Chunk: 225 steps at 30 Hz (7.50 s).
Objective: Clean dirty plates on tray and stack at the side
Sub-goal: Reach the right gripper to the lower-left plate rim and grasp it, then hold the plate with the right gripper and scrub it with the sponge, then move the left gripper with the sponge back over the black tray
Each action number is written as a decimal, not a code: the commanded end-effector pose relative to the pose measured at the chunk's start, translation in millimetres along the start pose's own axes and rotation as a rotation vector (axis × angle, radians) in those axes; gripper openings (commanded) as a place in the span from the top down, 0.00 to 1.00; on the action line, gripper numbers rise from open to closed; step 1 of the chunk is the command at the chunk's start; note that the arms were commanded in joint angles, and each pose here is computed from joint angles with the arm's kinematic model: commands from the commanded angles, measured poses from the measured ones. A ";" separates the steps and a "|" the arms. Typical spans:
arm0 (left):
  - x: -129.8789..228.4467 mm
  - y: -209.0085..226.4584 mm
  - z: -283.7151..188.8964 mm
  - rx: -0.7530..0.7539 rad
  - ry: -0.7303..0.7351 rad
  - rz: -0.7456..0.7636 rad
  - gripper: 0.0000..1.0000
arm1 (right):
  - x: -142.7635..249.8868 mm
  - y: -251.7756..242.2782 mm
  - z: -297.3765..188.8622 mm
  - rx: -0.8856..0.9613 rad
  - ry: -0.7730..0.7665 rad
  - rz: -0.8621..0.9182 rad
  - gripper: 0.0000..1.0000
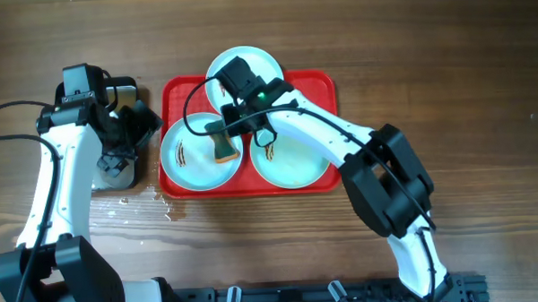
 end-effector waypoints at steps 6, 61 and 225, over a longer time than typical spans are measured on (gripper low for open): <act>-0.9 6.2 1.1 -0.023 -0.002 -0.014 0.00 | 9.1 -10.2 18.3 0.030 0.031 0.030 0.71; 50.6 -60.5 72.1 -0.026 0.031 0.386 0.96 | 26.1 -8.8 28.9 -0.018 0.086 0.060 0.82; -93.7 64.3 6.0 -0.186 -0.288 -0.124 0.96 | -53.1 -19.2 -118.3 0.209 -0.330 -0.119 0.96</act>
Point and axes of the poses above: each gripper's point midway between its finger pads, its own z axis out along the fingers, its own y axis along the line the jaws close on, x = y × z, the point moved 1 cm from there along -z, back along the fingers, and after that the axes turned 8 degrees about z, right-handed, at the moved point
